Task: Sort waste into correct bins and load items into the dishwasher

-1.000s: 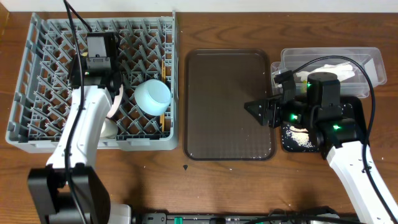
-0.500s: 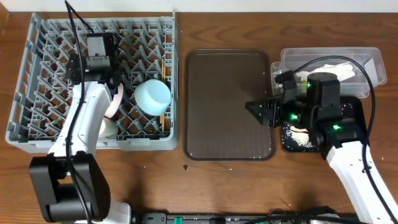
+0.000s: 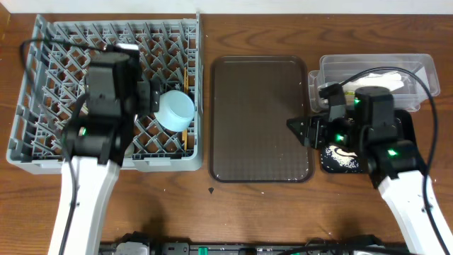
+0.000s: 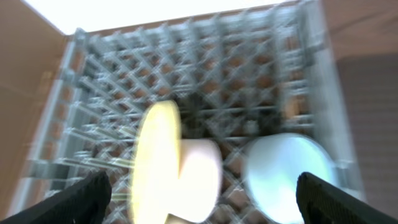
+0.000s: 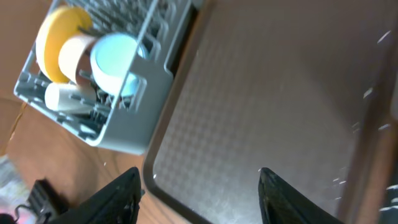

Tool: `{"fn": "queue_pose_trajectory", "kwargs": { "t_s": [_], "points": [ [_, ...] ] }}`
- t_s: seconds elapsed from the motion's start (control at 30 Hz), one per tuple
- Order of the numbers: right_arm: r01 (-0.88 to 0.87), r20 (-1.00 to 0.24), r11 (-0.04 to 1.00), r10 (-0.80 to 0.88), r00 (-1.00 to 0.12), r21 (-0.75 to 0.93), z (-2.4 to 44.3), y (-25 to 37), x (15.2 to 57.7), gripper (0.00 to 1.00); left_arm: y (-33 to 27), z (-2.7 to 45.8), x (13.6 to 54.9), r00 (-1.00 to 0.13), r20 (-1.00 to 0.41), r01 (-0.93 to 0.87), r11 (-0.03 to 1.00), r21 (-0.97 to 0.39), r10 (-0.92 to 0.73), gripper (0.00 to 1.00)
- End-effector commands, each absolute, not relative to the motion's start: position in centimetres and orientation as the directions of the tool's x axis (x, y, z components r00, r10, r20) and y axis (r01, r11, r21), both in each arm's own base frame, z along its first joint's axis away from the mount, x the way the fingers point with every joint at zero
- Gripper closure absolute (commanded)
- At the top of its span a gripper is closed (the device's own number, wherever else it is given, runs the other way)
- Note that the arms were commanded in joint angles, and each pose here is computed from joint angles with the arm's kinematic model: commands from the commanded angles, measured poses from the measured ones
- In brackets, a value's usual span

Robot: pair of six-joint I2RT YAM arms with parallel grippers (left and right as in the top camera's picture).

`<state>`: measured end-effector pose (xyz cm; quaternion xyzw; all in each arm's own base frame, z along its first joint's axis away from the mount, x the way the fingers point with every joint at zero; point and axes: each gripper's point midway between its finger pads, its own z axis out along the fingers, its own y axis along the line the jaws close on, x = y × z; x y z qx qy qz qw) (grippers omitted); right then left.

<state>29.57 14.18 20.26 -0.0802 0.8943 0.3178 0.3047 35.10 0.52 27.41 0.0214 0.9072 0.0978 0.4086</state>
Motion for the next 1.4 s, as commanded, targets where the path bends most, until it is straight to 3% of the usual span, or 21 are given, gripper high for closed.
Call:
{"fn": "queue_pose_trajectory", "kwargs": {
  "t_s": [0.0, 0.1, 0.13, 0.17, 0.5, 0.87, 1.2, 1.37],
  "points": [
    [-0.409, -0.746, 0.812, 0.047, -0.664, 0.416, 26.2, 13.0, 29.6, 0.39, -2.7, 30.6, 32.1, -0.599, -0.8, 0.039, 0.999, -0.014, 0.012, 0.05],
    [-0.45, -0.809, 0.807, 0.058, -0.585, 0.383, 29.3, 12.8, 28.4, 0.35, -2.6, 32.0, 29.3, -0.579, -0.815, 0.046, 0.999, -0.028, 0.004, 0.05],
    [-0.463, -0.828, 0.804, 0.064, -0.557, 0.373, 30.2, 12.7, 27.9, 0.27, -2.5, 32.2, 28.3, -0.578, -0.816, 0.045, 0.999, -0.03, 0.002, 0.05],
    [-0.466, -0.837, 0.801, 0.077, -0.541, 0.375, 30.9, 12.7, 27.5, 0.01, -2.4, 32.4, 27.6, -0.578, -0.816, 0.045, 0.999, -0.03, 0.002, 0.05],
    [-0.496, -0.883, 0.788, 0.126, -0.452, 0.365, 34.2, 12.2, 24.6, 0.01, -2.1, 33.7, 24.6, -0.541, -0.841, 0.046, 0.998, -0.032, -0.002, 0.04],
    [-0.436, -0.845, 0.816, 0.115, -0.522, 0.38, 32.2, 11.6, 24.2, 0.01, -2.1, 33.6, 24.6, -0.542, -0.84, 0.046, 0.998, -0.032, -0.002, 0.04],
    [-0.338, -0.96, 0.938, -0.019, -0.28, 0.08, 31.1, 7.2, 24.8, 0.01, -2.1, 33.6, 24.6, -0.542, -0.84, 0.046, 0.998, -0.032, -0.002, 0.04],
    [-0.258, -0.96, 0.963, 0.001, -0.28, 0.076, 26.0, 5.1, 23.5, 0.01, -2.1, 33.6, 24.6, -0.542, -0.84, 0.046, 0.998, -0.032, -0.002, 0.04]
  ]
}}
